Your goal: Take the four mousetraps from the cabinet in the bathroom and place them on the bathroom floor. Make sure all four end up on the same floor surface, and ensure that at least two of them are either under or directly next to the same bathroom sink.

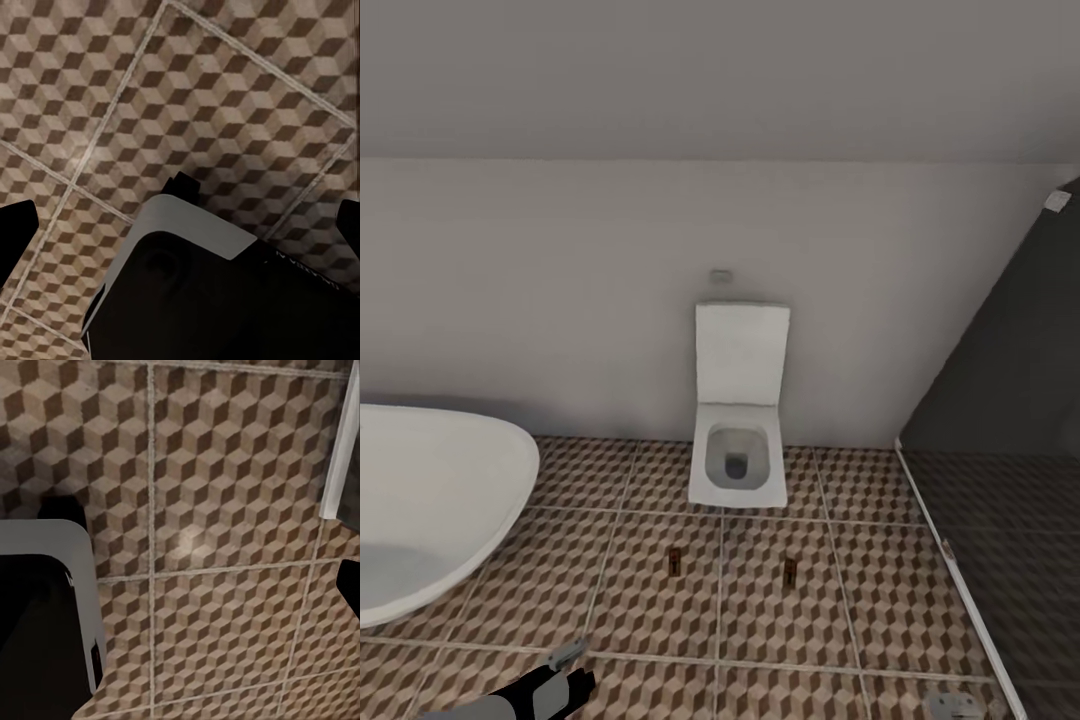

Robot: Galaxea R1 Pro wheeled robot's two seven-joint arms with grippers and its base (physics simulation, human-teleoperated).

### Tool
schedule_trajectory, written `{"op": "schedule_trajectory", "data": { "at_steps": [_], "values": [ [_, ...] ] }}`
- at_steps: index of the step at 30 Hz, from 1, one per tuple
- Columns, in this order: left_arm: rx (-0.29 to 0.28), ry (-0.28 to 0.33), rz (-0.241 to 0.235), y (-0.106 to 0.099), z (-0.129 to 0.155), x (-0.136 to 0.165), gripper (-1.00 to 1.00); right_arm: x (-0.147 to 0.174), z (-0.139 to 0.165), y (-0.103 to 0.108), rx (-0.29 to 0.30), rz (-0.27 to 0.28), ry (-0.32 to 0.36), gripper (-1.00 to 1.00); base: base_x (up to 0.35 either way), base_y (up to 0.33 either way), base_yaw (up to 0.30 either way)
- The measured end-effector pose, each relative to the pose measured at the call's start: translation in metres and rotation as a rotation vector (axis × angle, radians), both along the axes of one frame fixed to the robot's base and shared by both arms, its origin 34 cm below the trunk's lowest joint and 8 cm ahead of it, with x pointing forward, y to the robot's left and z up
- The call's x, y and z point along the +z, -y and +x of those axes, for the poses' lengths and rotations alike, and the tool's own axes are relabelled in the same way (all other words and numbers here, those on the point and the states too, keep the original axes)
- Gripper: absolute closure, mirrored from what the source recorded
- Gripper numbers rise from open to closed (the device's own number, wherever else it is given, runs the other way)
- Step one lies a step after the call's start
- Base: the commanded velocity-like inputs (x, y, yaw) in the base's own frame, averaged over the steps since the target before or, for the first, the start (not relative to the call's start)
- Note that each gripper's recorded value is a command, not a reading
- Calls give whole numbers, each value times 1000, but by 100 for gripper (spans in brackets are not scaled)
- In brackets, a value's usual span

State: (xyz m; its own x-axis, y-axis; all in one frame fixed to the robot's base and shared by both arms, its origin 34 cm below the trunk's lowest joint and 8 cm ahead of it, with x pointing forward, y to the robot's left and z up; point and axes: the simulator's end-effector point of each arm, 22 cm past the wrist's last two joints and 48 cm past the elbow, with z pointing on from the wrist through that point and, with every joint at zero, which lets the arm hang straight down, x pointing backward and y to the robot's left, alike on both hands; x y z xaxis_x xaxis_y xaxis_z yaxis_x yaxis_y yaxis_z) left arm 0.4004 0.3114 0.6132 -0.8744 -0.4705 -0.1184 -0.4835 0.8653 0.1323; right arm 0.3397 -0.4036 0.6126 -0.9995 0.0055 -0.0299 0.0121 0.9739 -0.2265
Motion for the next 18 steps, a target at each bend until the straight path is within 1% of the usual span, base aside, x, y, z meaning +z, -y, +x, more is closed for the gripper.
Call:
{"op": "schedule_trajectory", "data": {
  "at_steps": [18],
  "values": [
    [0,24,0,0,9,7,-100,5,8,0,0,0,22,-100,0,0,-214]
  ]
}}
